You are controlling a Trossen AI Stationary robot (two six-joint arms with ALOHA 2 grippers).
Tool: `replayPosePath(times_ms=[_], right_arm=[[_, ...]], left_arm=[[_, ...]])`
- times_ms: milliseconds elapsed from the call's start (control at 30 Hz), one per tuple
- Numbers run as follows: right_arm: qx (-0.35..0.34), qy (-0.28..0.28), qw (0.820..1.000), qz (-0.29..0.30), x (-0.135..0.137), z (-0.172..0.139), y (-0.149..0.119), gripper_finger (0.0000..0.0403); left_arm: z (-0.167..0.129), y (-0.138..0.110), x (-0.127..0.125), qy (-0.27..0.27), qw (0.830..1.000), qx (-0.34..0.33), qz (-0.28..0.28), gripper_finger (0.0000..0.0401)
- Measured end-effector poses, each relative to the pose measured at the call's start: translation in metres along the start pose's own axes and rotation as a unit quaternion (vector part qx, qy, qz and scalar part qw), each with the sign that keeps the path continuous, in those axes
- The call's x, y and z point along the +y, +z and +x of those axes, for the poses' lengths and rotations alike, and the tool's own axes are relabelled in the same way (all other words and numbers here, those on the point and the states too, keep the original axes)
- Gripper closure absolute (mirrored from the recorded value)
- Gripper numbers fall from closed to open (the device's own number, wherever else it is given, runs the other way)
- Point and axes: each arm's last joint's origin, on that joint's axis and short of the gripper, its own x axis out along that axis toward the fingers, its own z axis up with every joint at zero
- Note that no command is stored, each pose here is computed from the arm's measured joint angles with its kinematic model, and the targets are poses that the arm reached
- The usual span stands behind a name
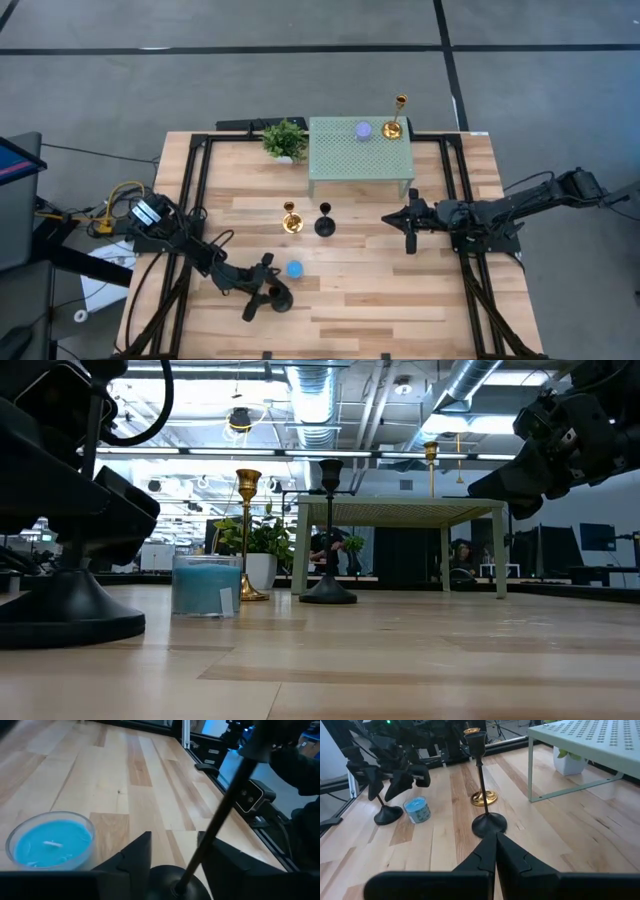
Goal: Pick & Place candle stick holders
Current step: Put the bottom black scented candle on the shelf
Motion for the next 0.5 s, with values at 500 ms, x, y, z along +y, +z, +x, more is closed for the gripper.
replayPosePath(times_ms=[500], right_arm=[[0.003,-0.001,1.0,-0.001,-0.0001,0.0,-0.0005,0.0402]], left_arm=[[-0.0001,0.0007,0.0012,0.026,0.999,-0.01,-0.019,0.0381]])
